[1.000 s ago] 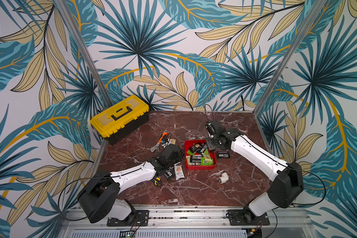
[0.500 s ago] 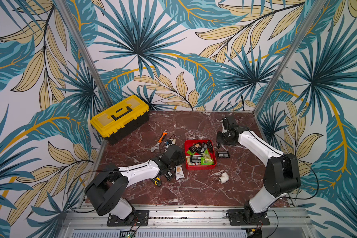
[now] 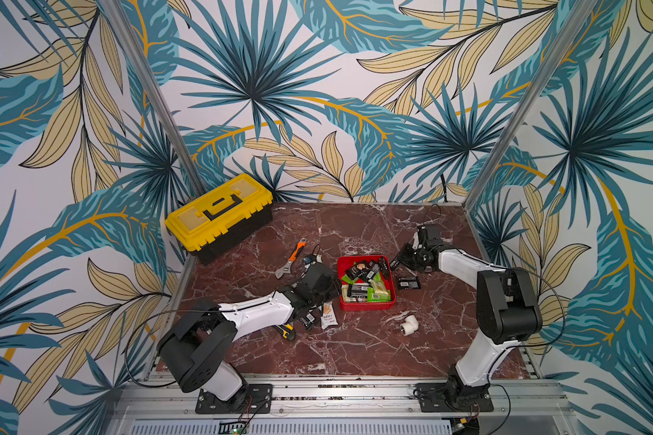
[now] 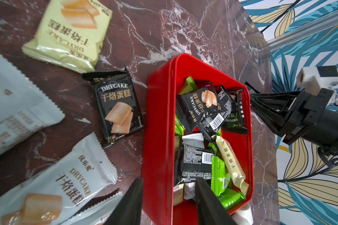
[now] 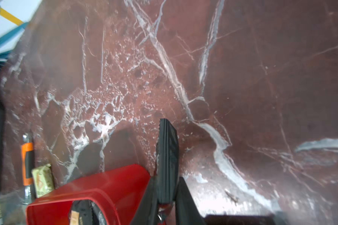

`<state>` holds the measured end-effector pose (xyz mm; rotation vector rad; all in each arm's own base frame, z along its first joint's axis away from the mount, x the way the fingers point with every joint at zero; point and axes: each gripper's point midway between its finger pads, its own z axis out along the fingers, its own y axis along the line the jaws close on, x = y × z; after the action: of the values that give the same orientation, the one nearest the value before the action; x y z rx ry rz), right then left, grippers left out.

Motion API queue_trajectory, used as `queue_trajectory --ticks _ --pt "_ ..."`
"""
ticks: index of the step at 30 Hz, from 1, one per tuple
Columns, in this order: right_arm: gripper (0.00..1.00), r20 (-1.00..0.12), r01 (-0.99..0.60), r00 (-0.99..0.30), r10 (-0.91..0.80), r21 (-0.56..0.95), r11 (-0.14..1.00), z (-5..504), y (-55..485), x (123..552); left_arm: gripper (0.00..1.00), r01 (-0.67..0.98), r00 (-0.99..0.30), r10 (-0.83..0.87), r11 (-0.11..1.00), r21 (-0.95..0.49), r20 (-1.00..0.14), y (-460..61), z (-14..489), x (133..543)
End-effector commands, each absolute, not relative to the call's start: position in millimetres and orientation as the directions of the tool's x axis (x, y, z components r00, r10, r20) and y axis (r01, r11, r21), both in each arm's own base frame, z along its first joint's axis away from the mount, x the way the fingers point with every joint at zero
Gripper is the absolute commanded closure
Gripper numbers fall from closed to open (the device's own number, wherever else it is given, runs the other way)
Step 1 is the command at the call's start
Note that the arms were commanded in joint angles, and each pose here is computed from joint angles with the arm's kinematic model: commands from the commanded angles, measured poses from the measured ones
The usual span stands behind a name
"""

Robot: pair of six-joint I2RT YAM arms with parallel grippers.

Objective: Take the cookies out of the storage box
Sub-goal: Place the cookie at the center of the board, then pick up the cookie from the storage box.

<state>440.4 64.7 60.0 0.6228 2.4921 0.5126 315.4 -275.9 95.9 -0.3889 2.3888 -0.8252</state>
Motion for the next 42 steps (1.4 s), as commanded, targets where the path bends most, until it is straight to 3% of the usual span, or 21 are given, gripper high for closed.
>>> queue_trajectory --ticks 1,4,9,17,28,42 --pt "0.72 -0.381 0.362 -0.745 0.548 0.459 0.811 51 56 430 0.52 -0.057 -0.773 -0.455 0.744 -0.665 -0.442 -284 111 327" --pt "0.61 -0.406 0.361 -0.743 0.531 0.425 0.83 61 49 422 0.52 -0.059 -0.773 -0.456 0.744 -0.666 -0.441 -284 111 328" --pt "0.54 -0.479 0.315 -0.739 0.474 0.376 0.872 100 43 404 0.52 -0.066 -0.771 -0.462 0.743 -0.666 -0.439 -282 110 327" --pt "0.5 -0.531 0.04 -0.837 0.128 0.174 0.984 144 97 352 0.52 -0.084 -0.765 -0.478 0.738 -0.669 -0.431 -280 106 327" --pt "0.41 -0.367 -0.235 -0.887 -0.28 -0.162 0.958 131 148 313 0.56 -0.189 -0.705 -0.575 0.717 -0.671 -0.415 -255 102 323" --pt "0.39 -0.183 -0.357 -0.878 -0.442 -0.366 0.86 95 166 321 0.55 -0.213 -0.682 -0.598 0.713 -0.668 -0.421 -242 102 317"
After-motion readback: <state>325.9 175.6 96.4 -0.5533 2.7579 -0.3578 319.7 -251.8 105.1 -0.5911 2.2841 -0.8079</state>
